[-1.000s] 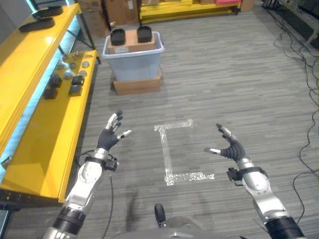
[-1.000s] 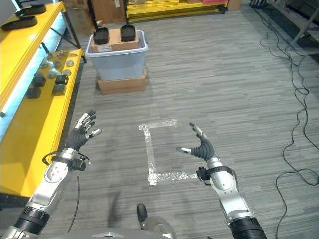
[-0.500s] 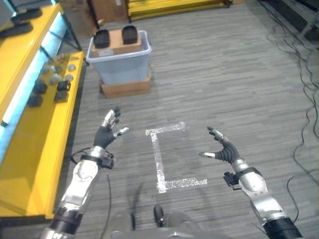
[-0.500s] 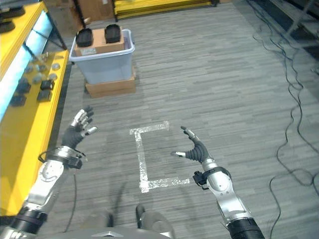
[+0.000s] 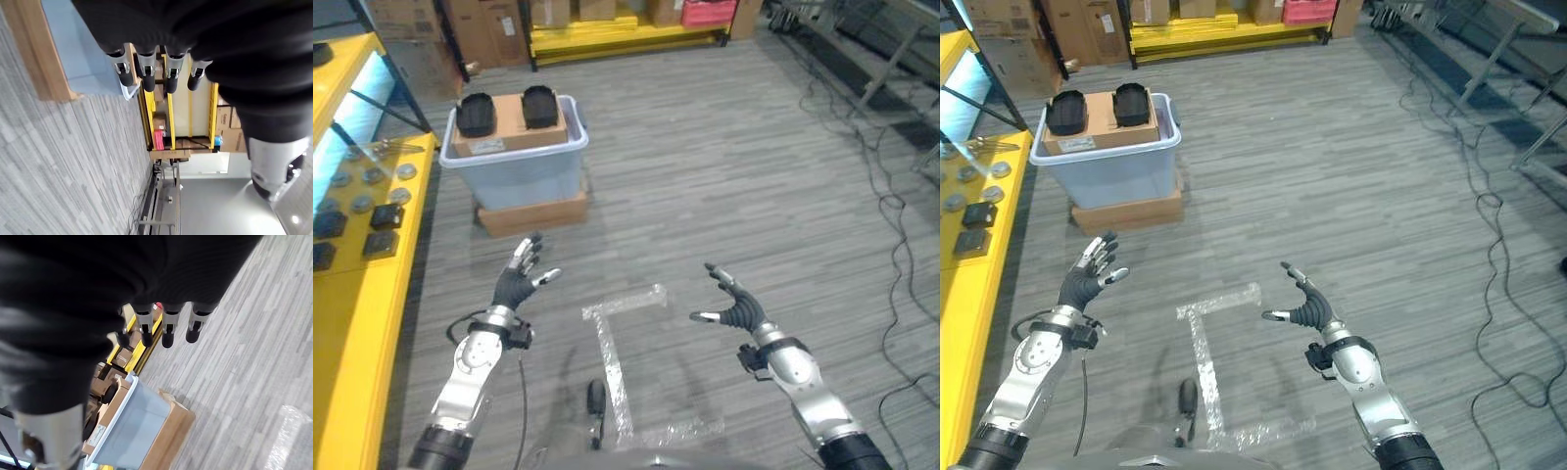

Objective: Move parts from the plastic box to the shelf.

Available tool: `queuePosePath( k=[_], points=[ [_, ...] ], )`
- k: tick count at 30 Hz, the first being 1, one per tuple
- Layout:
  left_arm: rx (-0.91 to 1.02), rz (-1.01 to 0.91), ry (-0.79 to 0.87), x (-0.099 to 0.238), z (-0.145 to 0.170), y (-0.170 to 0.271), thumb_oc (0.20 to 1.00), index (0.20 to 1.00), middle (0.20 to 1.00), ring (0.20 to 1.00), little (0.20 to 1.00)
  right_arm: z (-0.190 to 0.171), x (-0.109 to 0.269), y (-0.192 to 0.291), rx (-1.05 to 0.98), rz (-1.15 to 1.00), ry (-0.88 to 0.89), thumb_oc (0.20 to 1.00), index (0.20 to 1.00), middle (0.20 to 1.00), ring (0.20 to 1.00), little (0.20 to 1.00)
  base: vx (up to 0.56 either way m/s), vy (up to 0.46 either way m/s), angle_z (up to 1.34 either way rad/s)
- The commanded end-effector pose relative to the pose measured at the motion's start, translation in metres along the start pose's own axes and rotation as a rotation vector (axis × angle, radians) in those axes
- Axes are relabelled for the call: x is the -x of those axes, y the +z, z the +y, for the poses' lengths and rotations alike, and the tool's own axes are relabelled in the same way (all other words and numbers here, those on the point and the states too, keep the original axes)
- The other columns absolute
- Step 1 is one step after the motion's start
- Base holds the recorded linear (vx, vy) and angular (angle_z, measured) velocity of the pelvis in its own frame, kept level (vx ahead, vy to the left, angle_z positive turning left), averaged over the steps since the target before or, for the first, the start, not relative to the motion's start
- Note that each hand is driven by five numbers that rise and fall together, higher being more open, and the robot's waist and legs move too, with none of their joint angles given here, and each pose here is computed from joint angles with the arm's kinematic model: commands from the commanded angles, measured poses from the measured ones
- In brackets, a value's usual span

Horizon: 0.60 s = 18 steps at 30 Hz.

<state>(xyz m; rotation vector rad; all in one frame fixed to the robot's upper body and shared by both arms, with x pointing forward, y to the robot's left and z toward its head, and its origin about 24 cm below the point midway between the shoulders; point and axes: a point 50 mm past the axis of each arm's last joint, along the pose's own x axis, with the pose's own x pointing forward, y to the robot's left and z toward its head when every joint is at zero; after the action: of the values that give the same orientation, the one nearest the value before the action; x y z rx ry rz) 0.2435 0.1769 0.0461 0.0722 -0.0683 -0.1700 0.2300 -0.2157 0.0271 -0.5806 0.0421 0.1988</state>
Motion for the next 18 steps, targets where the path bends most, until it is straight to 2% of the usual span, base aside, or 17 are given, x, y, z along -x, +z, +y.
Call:
queuePosePath(
  k=[1,6,9,18],
  points=[
    [-0.061,-0.121,-0.007,-0.011,0.009,0.024,1.000,1.000,1.000,1.000,1.000,-0.014,-0.011,0.022,0.035,-0.113,-0.039,1.000,1.000,1.000,1.000,1.000,0.06,0.059,0.03],
    [-0.112,-0.133,-0.014,-0.017,0.012,0.030,1.000,1.000,1.000,1.000,1.000,-0.010,-0.018,0.027,0.043,-0.131,-0.029,1.000,1.000,1.000,1.000,1.000,0.12,0.078,0.25],
    [-0.105,-0.139,-0.004,-0.016,0.015,0.031,1.000,1.000,1.000,1.000,1.000,-0.010,-0.018,0.029,0.034,-0.137,-0.022,1.000,1.000,1.000,1.000,1.000,0.36,0.016,0.18],
    [-0.100,-0.121,-0.024,-0.015,0.007,0.025,1.000,1.000,1.000,1.000,1.000,-0.013,-0.008,0.016,0.033,-0.084,-0.030,1.000,1.000,1.000,1.000,1.000,0.25,-0.076,0.13]
  ],
)
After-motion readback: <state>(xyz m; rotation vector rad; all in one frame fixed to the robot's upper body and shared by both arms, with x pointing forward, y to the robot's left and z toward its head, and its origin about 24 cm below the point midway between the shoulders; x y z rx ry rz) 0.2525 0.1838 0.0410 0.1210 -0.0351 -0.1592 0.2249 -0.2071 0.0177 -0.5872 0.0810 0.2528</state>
